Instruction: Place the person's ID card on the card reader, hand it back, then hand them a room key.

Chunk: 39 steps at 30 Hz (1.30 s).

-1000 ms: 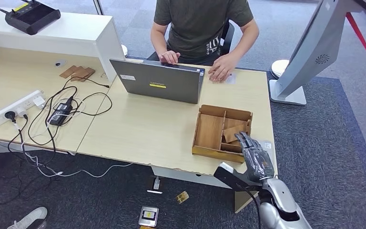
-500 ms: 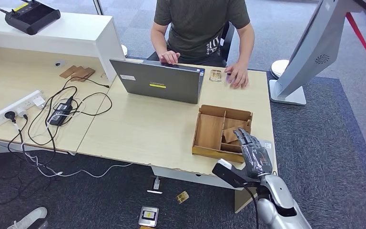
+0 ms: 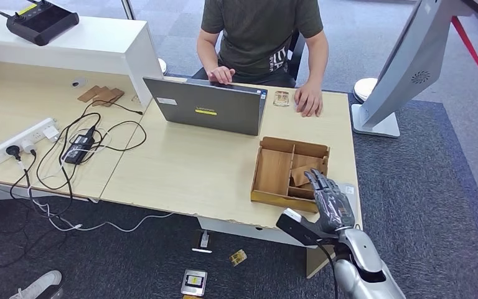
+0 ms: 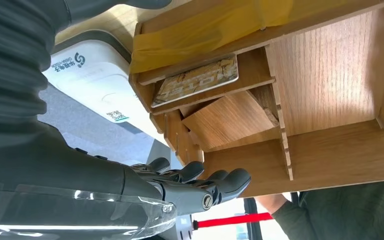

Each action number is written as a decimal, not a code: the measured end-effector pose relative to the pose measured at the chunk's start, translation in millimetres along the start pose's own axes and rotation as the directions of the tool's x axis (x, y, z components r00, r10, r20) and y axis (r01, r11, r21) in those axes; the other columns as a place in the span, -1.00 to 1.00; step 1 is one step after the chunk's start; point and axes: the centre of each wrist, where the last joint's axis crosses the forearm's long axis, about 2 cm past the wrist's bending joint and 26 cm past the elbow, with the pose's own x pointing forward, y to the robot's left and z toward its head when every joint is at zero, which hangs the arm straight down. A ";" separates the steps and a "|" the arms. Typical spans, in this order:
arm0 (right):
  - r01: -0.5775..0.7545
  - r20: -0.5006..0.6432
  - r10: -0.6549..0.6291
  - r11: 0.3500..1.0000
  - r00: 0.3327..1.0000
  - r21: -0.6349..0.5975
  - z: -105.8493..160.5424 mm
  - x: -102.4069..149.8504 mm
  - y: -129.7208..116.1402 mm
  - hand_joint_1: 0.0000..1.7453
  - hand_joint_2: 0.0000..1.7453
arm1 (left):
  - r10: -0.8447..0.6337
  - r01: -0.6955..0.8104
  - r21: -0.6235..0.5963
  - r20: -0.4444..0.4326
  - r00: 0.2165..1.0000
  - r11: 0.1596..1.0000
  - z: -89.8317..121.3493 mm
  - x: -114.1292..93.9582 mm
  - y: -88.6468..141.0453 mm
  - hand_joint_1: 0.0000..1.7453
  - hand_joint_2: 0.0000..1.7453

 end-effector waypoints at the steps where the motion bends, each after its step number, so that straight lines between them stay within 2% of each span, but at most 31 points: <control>1: -0.001 0.000 0.001 1.000 1.000 0.002 -0.2 0.3 0.5 -1.00 1.00 | 0.000 0.000 0.000 0.000 1.000 1.000 0.0 0.2 -0.1 -1.00 1.00; 3: -0.002 -0.001 0.002 1.000 1.000 0.006 -0.4 0.9 1.5 -0.90 1.00 | 0.000 0.000 0.000 0.000 1.000 1.000 -0.1 0.7 -0.2 -1.00 1.00; 4: -0.002 -0.001 0.002 1.000 1.000 0.007 -0.6 1.2 1.9 -0.78 1.00 | 0.000 0.000 0.000 0.001 1.000 1.000 -0.1 1.0 -0.2 -1.00 1.00; 7: -0.002 -0.001 0.002 1.000 1.000 0.011 -1.0 1.8 2.8 0.62 1.00 | 0.000 0.000 -0.001 0.002 1.000 1.000 -0.1 1.4 -0.3 -1.00 1.00; 8: -0.002 -0.001 0.002 1.000 1.000 0.012 -1.1 2.0 3.0 1.00 1.00 | 0.000 0.000 -0.001 0.002 1.000 1.000 -0.1 1.5 -0.3 -1.00 1.00; 16: -0.009 -0.002 0.009 1.000 1.000 0.027 -3.3 2.3 4.0 1.00 1.00 | 0.000 0.000 0.000 0.002 1.000 1.000 -0.1 1.7 -0.3 -1.00 1.00; 28: -0.082 -0.057 0.087 0.993 0.995 0.085 -13.3 2.6 4.9 1.00 1.00 | -0.005 0.005 -0.001 -0.009 1.000 1.000 -0.6 3.0 -1.7 -1.00 1.00; 35: -0.065 -0.057 0.069 0.995 0.996 0.075 -16.4 2.1 4.9 1.00 1.00 | -0.003 0.003 0.000 -0.007 1.000 1.000 -0.7 2.9 -1.7 -1.00 1.00; 39: -0.052 -0.046 0.054 0.998 0.997 0.044 -18.5 0.3 -4.2 1.00 1.00 | 0.001 -0.001 0.002 -0.001 1.000 1.000 -0.5 1.5 -1.3 -1.00 1.00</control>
